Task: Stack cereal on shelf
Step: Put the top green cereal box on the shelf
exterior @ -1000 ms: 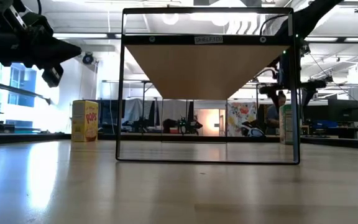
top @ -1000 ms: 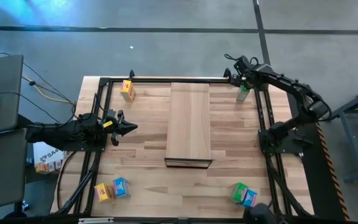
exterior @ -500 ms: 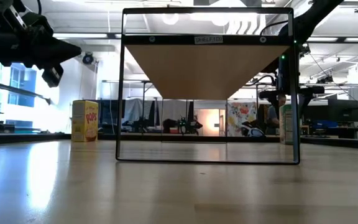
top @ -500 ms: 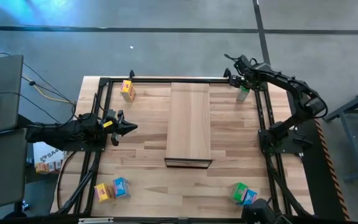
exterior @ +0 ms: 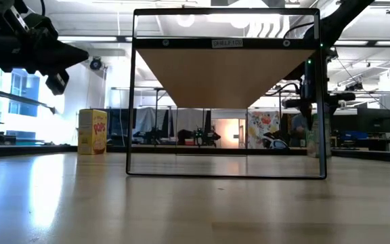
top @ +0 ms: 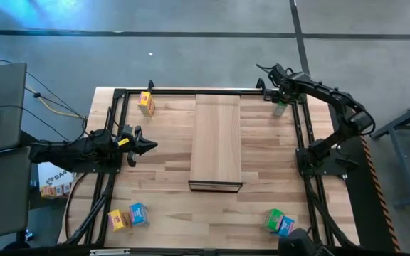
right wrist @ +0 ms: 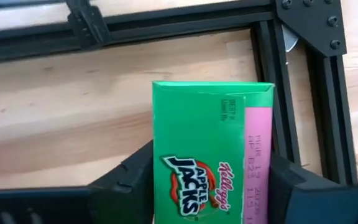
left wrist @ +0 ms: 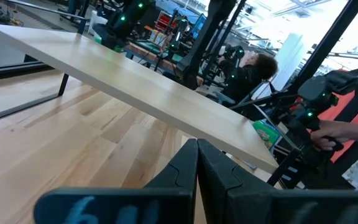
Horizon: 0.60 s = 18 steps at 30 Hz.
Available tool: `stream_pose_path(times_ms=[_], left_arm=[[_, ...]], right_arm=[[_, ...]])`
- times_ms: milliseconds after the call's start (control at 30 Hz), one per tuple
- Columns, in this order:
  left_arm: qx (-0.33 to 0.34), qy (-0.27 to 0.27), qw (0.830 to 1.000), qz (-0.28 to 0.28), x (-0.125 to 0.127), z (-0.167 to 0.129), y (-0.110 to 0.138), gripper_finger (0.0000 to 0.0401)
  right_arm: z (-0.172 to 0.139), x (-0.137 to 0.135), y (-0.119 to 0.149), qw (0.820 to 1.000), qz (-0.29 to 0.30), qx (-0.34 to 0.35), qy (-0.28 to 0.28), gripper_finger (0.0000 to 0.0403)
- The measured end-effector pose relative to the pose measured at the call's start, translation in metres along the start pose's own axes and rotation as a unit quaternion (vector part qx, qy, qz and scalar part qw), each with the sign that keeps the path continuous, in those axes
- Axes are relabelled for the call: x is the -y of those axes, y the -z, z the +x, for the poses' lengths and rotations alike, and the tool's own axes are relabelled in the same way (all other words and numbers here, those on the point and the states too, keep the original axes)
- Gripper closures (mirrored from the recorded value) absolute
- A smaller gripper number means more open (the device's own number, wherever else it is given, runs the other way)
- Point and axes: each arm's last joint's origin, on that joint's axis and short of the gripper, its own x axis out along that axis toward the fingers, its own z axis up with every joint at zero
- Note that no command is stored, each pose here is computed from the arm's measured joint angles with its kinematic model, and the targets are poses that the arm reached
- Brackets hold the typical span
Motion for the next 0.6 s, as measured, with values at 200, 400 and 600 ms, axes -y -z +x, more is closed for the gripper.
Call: stream_pose_path(times_ms=[200, 400, 600], left_arm=[[0.0, 0.0, 1.0, 0.0, 0.0, 0.0, 0.0, 0.04], [0.0, 0.0, 1.0, 0.0, 0.0, 0.0, 0.0, 0.04], [0.0, 0.0, 1.0, 0.0, 0.0, 0.0, 0.0, 0.04]], right_arm=[[-0.029, 0.01, 0.002, 0.999, -0.041, 0.02, -0.029, 0.0259], [-0.091, 0.02, 0.012, 0.985, -0.109, 0.066, -0.12, 0.026], [-0.172, 0.019, 0.036, 0.919, -0.194, 0.104, -0.326, 0.026]])
